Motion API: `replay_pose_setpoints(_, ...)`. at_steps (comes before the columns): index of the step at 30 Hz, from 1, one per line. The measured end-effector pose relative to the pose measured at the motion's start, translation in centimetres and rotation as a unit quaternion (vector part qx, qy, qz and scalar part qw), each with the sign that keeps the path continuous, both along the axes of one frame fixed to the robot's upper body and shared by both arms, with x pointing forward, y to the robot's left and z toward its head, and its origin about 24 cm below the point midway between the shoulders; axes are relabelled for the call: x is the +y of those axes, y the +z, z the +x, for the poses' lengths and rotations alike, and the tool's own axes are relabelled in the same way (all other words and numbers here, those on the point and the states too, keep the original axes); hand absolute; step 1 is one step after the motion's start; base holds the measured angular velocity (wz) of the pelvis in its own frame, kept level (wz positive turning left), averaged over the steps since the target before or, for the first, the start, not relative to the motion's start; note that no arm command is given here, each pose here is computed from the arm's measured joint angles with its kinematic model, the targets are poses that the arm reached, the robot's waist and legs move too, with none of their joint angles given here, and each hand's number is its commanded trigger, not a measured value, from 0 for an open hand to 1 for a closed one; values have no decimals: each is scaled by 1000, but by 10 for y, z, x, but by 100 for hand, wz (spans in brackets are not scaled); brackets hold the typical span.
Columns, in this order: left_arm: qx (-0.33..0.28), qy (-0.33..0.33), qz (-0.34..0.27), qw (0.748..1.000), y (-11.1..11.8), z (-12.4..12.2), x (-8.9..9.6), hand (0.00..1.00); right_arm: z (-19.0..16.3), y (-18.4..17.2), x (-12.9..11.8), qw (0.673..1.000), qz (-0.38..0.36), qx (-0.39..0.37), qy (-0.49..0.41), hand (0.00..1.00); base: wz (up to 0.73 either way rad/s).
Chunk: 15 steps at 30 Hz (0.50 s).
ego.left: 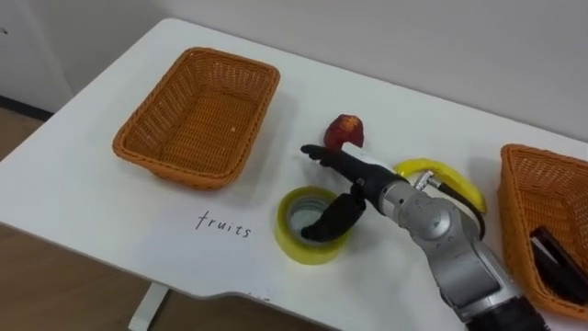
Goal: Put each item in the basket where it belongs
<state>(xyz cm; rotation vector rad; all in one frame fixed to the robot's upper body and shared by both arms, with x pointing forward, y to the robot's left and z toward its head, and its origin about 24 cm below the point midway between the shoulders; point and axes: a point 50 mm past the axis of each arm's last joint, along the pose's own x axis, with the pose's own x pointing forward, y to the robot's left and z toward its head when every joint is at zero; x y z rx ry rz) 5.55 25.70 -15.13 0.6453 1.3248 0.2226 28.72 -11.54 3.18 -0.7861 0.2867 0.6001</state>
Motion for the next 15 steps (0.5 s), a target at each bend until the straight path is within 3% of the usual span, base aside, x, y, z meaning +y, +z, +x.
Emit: replay_pose_setpoints(15,-1,-2,7,1000,2,2,5,0,4,5,2,999,-39,-11,11,100,0)
